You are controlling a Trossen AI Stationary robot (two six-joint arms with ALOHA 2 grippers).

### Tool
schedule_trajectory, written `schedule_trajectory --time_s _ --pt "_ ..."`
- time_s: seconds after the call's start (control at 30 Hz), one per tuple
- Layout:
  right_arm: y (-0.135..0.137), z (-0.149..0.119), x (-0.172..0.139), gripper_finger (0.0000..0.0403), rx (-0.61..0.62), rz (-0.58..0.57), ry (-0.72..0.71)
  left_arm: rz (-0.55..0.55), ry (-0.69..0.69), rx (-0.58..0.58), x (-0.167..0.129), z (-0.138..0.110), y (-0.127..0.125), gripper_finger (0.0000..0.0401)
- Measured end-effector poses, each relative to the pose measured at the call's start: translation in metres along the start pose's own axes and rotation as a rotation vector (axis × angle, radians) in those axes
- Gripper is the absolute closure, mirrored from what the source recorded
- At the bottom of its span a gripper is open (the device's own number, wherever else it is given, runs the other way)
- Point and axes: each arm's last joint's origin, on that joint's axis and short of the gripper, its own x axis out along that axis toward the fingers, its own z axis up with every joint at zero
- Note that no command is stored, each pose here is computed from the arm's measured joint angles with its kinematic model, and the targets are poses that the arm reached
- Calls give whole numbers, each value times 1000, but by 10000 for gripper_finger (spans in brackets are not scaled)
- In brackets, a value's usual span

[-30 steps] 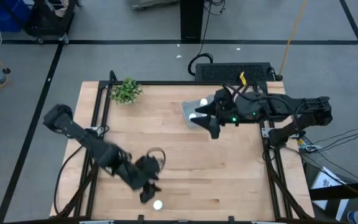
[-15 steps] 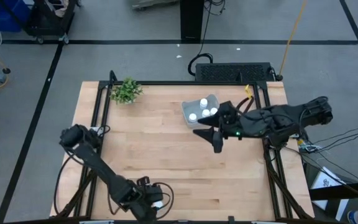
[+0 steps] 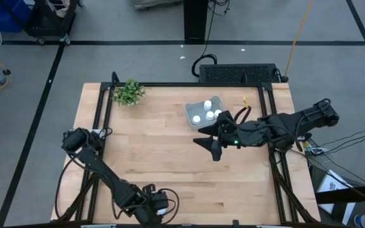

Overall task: Pick and place pill bottles into a basket
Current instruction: Put the white pill bottle into the gray container

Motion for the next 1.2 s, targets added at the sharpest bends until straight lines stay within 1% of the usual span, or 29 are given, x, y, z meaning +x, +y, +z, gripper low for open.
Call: schedule_trajectory --time_s 0.13,0.27,0.4,0.5,0.63,0.7,0.8,0.9,1.0,1.2 --pt "1 1 -1 140 -3 22 -22 15 -5 31 1 1 2 157" --pt "2 4 -3 140 0 35 -36 91 43 27 10 -1 11 157" --pt "3 5 -7 140 0 49 -45 54 12 46 8 2 7 157" --pt "4 7 -9 140 -6 59 -55 47 26 55 8 0 6 157" --pt "5 8 -9 140 -8 72 -70 62 50 60 17 -3 7 157" --pt "5 9 -9 140 -10 72 -70 44 53 66 21 -3 5 157" --pt "5 8 -9 140 -11 71 -69 60 69 72 22 -4 7 157" --pt "5 8 -9 140 -13 69 -67 66 43 64 22 0 8 157" --pt "5 8 -9 140 -19 69 -68 59 43 85 21 2 9 157" --pt "5 8 -9 140 -20 69 -68 59 85 97 29 0 11 158"
